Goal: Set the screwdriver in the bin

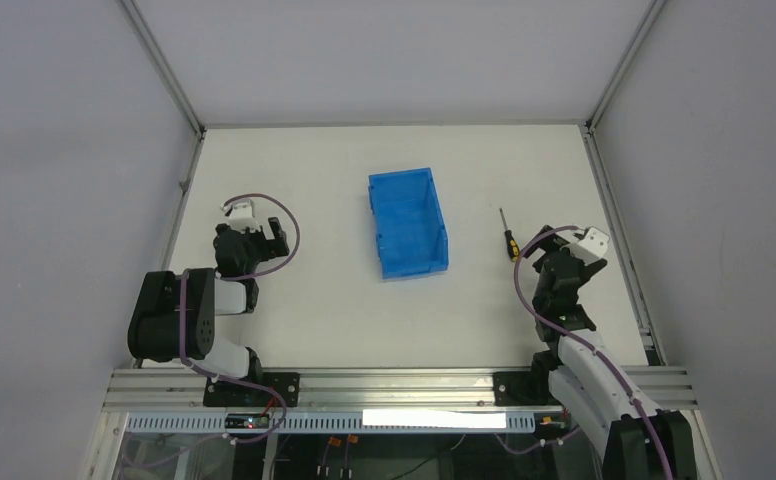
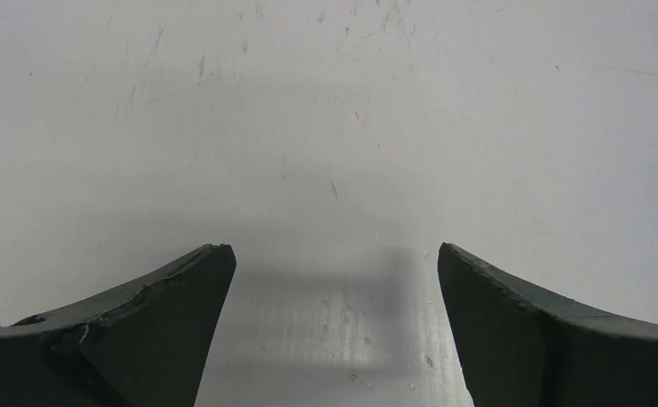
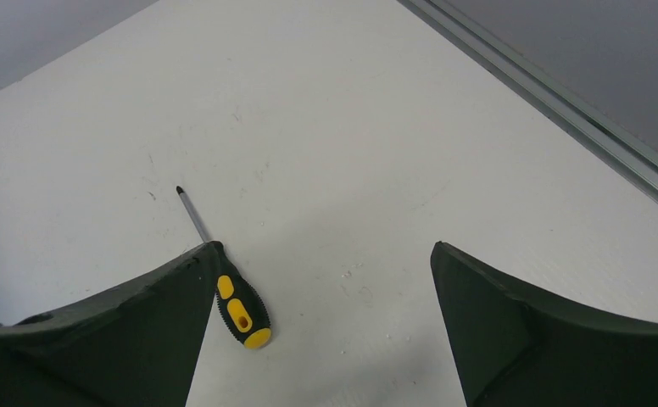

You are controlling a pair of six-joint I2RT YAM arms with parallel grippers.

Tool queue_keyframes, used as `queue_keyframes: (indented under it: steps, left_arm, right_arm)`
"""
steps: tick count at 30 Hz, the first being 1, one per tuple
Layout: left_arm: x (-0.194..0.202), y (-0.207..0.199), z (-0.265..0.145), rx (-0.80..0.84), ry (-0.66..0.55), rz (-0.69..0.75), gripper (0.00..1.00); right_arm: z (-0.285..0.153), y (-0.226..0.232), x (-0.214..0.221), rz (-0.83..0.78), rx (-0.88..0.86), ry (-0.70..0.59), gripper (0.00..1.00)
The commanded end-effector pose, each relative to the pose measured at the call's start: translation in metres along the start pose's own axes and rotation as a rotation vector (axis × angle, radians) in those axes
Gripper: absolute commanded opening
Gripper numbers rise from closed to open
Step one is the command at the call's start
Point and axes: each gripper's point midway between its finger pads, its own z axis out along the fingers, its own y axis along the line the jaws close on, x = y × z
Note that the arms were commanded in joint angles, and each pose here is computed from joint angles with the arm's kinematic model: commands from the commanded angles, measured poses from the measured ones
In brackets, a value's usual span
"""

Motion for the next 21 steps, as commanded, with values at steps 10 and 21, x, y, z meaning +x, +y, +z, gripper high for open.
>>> queue_keyframes:
  steps: [10, 21]
  left_arm:
    - [-0.012, -0.005, 0.01, 0.015, -0.006, 0.021, 0.99]
    - [-0.012, -0.006, 0.01, 0.012, -0.004, 0.027, 0.99]
  right_arm:
    - [0.002, 0.068, -0.027, -0.155, -0.208, 0.255, 0.99]
    - [0.021, 0.087, -0.015, -0.508, -0.158, 0.755, 0.95]
